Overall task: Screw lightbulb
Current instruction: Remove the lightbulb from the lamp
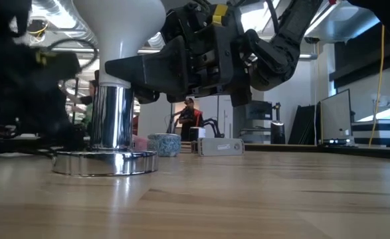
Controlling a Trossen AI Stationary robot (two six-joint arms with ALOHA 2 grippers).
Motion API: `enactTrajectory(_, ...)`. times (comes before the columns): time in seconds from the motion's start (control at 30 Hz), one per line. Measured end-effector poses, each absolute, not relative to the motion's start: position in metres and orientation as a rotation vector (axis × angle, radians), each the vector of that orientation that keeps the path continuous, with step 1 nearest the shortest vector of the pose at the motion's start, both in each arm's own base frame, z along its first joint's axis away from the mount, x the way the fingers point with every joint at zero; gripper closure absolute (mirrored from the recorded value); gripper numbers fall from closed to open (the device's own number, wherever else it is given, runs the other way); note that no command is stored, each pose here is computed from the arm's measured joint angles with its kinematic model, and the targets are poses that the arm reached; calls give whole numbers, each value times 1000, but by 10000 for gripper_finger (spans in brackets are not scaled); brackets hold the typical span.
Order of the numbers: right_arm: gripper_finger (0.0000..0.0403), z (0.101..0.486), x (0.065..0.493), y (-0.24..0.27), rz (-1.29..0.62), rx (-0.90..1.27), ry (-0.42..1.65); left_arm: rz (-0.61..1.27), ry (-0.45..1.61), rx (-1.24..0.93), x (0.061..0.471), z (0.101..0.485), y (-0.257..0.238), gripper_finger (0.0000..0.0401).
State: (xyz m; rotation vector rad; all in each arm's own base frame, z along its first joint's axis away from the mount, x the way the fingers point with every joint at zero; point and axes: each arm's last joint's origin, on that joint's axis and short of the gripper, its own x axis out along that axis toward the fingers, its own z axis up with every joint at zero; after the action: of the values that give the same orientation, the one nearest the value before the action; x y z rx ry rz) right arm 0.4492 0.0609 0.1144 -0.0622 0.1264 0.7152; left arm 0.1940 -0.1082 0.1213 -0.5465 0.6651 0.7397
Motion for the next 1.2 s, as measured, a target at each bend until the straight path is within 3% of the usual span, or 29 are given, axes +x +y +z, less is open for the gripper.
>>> enactTrajectory(0.27,235,115,450,61,694,-71,124,399,548,-718,188,171,-132,401)
enactTrajectory(0.43,235,115,450,60,651,-91,120,271,480,-745,190,179,-149,401)
enactTrajectory(0.7,235,115,451,60,647,-95,119,266,538,-817,187,156,-169,401)
enactTrajectory(1.2,235,115,451,59,640,-95,120,333,454,-907,213,109,-182,401)
